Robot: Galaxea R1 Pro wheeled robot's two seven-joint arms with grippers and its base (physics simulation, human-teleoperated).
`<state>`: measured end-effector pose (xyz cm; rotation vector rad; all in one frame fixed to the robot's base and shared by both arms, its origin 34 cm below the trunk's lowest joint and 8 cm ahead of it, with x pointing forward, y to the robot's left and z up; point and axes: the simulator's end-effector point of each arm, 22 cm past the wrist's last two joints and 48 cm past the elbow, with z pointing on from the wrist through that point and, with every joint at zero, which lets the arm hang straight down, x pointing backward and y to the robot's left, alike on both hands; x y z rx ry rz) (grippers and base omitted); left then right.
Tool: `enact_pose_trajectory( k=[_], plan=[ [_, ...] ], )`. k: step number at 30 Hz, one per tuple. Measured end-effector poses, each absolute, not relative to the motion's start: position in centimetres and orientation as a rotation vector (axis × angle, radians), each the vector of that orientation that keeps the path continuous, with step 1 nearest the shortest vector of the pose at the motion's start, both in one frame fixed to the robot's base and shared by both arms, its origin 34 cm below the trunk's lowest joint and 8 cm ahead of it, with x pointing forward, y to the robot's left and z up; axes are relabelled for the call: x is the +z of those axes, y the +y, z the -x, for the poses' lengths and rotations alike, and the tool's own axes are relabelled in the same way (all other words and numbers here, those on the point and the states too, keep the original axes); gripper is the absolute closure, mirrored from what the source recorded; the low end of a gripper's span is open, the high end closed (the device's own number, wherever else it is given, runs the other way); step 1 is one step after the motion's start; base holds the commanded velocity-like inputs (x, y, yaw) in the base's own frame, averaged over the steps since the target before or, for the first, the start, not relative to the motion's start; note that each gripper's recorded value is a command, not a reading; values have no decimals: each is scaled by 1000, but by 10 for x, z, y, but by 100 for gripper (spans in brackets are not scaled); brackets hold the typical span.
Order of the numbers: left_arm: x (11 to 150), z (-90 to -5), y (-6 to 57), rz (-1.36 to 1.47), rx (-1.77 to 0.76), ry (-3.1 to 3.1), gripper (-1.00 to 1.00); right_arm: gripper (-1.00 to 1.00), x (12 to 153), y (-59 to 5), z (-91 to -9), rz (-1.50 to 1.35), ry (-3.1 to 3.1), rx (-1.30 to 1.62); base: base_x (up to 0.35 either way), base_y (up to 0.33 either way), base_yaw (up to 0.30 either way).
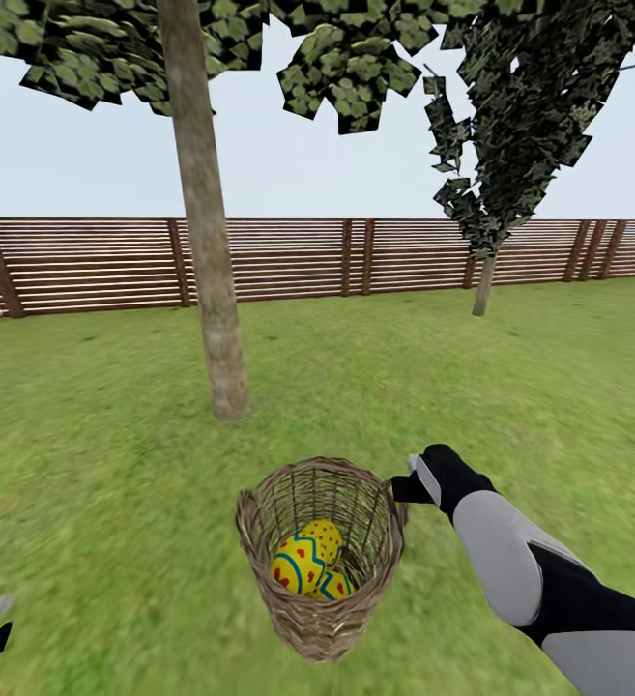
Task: Take the three Easter eggs out of the wicker basket on the lawn in the garden, then place them on the lawn next to a single tree (choose any tree) so that all three eggs are next to the same tree and none are left in the basket.
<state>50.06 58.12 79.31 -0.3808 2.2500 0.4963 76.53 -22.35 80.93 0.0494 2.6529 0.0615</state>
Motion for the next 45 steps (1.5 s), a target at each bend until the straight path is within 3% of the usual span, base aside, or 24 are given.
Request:
enact_pose_trajectory(
  k=[26,45],
  plan=[
    [785,-496,582,389,497,2266,-100,100,809,-221,-765,-56,2652,75,337,0,-12],
    [778,-492,584,396,497,2281,-100,100,809,-221,-765,-52,2652,71,337,87,-43]
  ],
)
